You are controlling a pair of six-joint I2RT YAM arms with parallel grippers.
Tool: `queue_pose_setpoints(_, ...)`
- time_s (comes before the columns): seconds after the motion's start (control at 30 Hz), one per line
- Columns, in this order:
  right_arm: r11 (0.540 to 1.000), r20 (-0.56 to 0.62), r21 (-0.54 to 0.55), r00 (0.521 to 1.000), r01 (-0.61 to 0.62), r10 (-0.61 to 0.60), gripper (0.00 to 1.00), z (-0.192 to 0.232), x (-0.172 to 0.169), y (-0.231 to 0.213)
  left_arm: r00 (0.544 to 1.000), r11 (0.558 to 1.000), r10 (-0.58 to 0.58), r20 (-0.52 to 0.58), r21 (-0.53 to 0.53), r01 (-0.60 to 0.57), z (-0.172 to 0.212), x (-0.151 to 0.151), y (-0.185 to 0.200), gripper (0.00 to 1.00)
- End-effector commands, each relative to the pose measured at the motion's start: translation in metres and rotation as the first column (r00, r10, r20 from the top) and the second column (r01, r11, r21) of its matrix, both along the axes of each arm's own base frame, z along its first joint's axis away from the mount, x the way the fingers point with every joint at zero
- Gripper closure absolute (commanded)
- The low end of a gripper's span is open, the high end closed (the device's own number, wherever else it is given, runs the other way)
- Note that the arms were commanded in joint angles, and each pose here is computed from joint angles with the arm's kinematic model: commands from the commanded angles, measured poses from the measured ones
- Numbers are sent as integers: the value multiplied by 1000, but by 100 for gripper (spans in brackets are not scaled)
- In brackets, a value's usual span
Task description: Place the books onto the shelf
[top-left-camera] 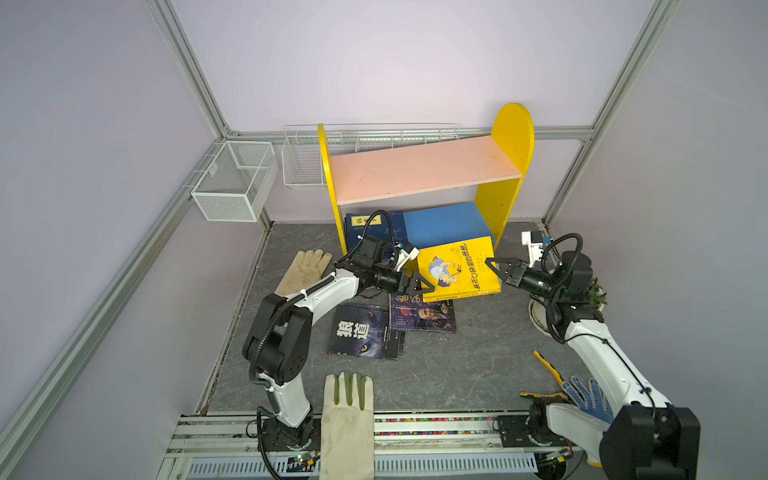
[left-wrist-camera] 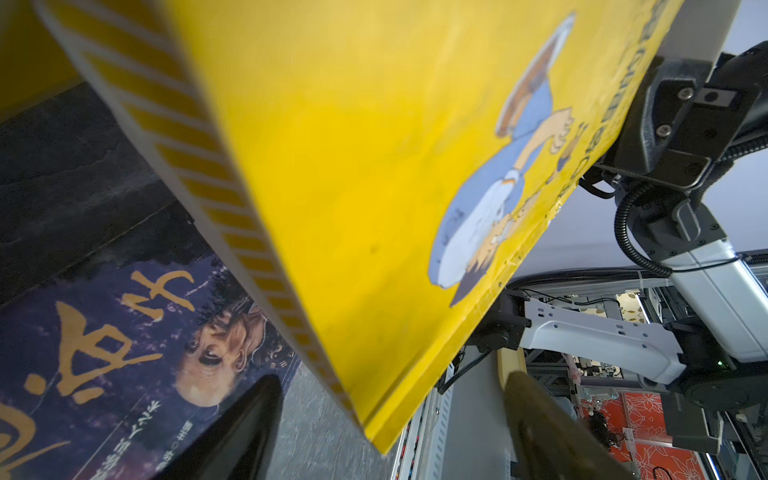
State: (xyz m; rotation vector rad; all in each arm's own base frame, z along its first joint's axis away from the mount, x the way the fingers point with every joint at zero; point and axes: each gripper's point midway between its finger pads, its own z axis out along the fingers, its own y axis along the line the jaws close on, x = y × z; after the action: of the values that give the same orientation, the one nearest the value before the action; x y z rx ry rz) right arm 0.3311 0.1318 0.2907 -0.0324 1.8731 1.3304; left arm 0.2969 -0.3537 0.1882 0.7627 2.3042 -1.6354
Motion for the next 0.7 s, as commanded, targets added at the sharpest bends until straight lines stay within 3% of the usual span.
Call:
queue_pose_setpoints(0.0,1000,133,19,991,3,-6,93,43,1,-2,1000,1000,8,18,-23,-8,6,7,-5,14)
queue_pose_setpoints(0.27,999,100,-32,995,11,-8,93,30,-4,-6,1000,999,23,21,-29,-23,7,9,-5,14)
queue_pose_setpoints(0.47,967,-50,-219,989,128,-142,93,-44,4,-27,999,999,15,44,38,-16,-3,6,-6,14)
queue_pose_setpoints(0.67,894,-225,-376,912,243,-342,92,-124,12,-59,996,984,-20,85,178,4,-25,2,-13,15)
